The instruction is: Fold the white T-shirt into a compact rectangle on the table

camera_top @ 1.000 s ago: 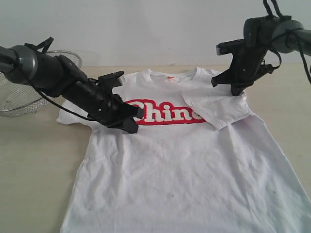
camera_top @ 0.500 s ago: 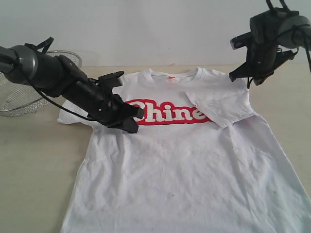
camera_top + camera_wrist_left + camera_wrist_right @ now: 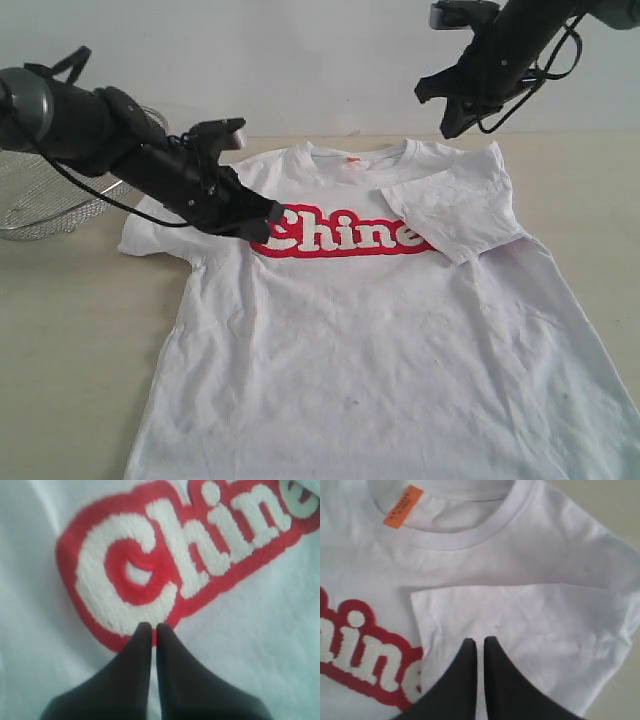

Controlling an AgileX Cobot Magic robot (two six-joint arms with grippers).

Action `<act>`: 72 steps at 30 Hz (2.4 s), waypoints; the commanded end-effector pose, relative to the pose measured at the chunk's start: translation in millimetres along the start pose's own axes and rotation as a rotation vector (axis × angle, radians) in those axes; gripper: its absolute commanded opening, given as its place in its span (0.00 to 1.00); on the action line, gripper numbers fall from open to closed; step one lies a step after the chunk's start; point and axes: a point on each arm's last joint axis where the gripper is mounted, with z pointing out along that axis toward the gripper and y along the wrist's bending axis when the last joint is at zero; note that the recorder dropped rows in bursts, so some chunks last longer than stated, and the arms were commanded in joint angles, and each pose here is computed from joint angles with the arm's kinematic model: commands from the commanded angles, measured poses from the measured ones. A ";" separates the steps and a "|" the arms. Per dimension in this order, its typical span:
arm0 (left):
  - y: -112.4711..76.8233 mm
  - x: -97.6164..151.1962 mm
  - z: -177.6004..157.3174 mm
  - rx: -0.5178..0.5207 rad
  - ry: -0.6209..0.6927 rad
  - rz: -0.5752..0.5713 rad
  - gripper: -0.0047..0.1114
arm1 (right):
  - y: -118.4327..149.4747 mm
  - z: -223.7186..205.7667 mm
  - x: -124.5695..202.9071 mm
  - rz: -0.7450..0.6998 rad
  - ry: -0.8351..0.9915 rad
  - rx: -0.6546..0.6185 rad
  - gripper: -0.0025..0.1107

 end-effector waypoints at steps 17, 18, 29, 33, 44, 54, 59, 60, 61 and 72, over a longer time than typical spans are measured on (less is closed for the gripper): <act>84.5 4.8 -45.3 -0.186 -0.056 -0.160 0.08 | 115.6 74.8 41.0 -0.184 0.272 -0.120 0.02; 87.8 5.1 -44.4 -0.200 -0.064 -0.162 0.08 | 115.1 75.6 41.5 -0.182 0.272 -0.119 0.02; 128.2 11.5 -57.5 -0.301 -0.127 -0.223 0.08 | 115.9 75.8 41.5 -0.196 0.272 -0.116 0.02; 142.2 14.4 -65.4 -0.335 -0.146 -0.240 0.08 | 115.9 75.8 41.5 -0.196 0.272 -0.116 0.02; 177.0 22.5 -86.9 -0.436 -0.198 -0.274 0.08 | 116.0 75.7 41.6 -0.198 0.274 -0.116 0.02; 146.6 17.0 -57.5 -0.319 -0.135 -0.263 0.08 | 115.9 76.0 40.8 -0.217 0.263 -0.117 0.02; 145.1 25.5 -44.0 -0.270 -0.069 -0.276 0.08 | 115.9 75.8 41.3 -0.238 0.268 -0.121 0.02; 144.8 27.1 -42.3 -0.261 -0.058 -0.278 0.08 | 115.9 75.8 41.3 -0.239 0.268 -0.121 0.02; 144.5 27.4 -42.2 -0.257 -0.054 -0.279 0.09 | 115.9 75.8 41.3 -0.240 0.268 -0.121 0.02; 143.2 26.9 -43.4 -0.249 -0.039 -0.254 0.53 | 115.9 75.9 41.1 -0.258 0.265 -0.123 0.02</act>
